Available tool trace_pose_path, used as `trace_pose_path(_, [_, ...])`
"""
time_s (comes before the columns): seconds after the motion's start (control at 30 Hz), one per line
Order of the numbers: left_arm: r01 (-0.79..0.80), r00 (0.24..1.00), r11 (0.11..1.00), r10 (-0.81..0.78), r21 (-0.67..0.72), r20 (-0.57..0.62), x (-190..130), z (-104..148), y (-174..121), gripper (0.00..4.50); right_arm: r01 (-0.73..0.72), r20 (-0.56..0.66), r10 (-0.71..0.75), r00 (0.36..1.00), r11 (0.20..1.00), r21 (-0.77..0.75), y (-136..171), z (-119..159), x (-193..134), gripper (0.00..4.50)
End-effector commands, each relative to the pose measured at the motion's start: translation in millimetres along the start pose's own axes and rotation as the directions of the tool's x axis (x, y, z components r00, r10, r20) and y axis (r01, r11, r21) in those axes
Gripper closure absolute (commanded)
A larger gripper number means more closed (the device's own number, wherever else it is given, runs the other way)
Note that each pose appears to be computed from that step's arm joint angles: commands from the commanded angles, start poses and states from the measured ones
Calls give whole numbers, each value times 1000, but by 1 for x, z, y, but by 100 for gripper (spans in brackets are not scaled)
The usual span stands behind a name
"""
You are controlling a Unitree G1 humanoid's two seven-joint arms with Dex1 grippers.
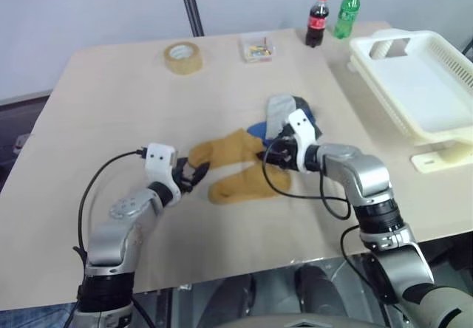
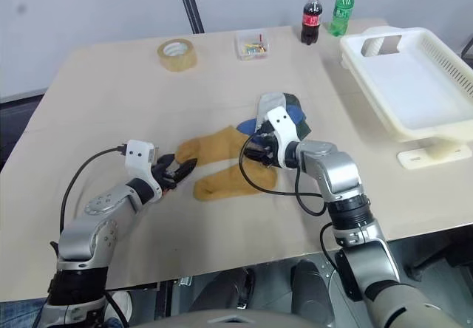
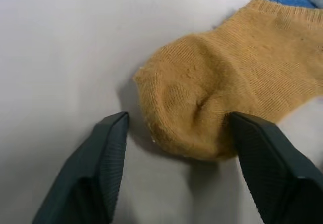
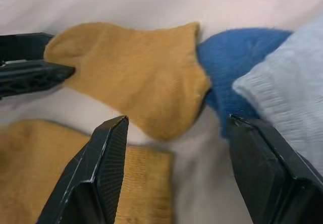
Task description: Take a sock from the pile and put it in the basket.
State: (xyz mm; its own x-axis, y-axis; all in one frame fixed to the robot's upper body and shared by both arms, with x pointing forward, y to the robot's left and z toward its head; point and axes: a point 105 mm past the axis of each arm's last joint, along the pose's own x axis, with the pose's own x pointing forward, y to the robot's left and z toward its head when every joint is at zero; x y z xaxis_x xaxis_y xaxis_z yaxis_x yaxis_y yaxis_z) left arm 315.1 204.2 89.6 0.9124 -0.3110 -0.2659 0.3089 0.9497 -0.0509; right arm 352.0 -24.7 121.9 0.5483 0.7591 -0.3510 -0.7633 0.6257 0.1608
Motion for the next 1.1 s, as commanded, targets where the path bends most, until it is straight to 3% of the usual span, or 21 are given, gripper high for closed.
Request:
trace_pose_path(0.03, [3,997,1000,-5,-24,-76,2,-21,-2,118,-21,34,20,999,999,36,6,7,6,132])
trace_pose_path(0.3, [17,997,1000,-19,-17,-75,3,-20,-5,118,-58,37,56,998,996,69,16,9,25,132])
trace_pose_path(0.43, [19,997,1000,-20,-14,-75,2,-20,-6,119,-71,55,66,996,994,83,19,14,28,264])
trace_pose_path(0.53, [17,997,1000,-18,-13,-75,2,-20,-6,119,-66,55,62,997,995,79,18,14,28,423])
trace_pose_path(0.57, [17,997,1000,-18,-12,-75,1,-20,-6,119,-67,53,64,997,995,72,18,14,27,443])
trace_pose_path(0.77, [41,997,999,-42,-15,-65,1,-20,-9,119,-64,42,62,997,997,51,16,8,23,443])
trace_pose_path(0.87, [71,996,997,-72,-13,-47,0,-17,-15,191,-66,40,64,997,997,46,17,6,22,450])
trace_pose_path(0.97, [53,998,999,-53,-4,-47,1,-17,-13,325,-73,55,71,996,997,37,19,9,20,450])
trace_pose_path(1.1, [57,997,998,-58,-13,-42,0,-16,-14,325,-80,83,78,994,996,29,20,17,17,450])
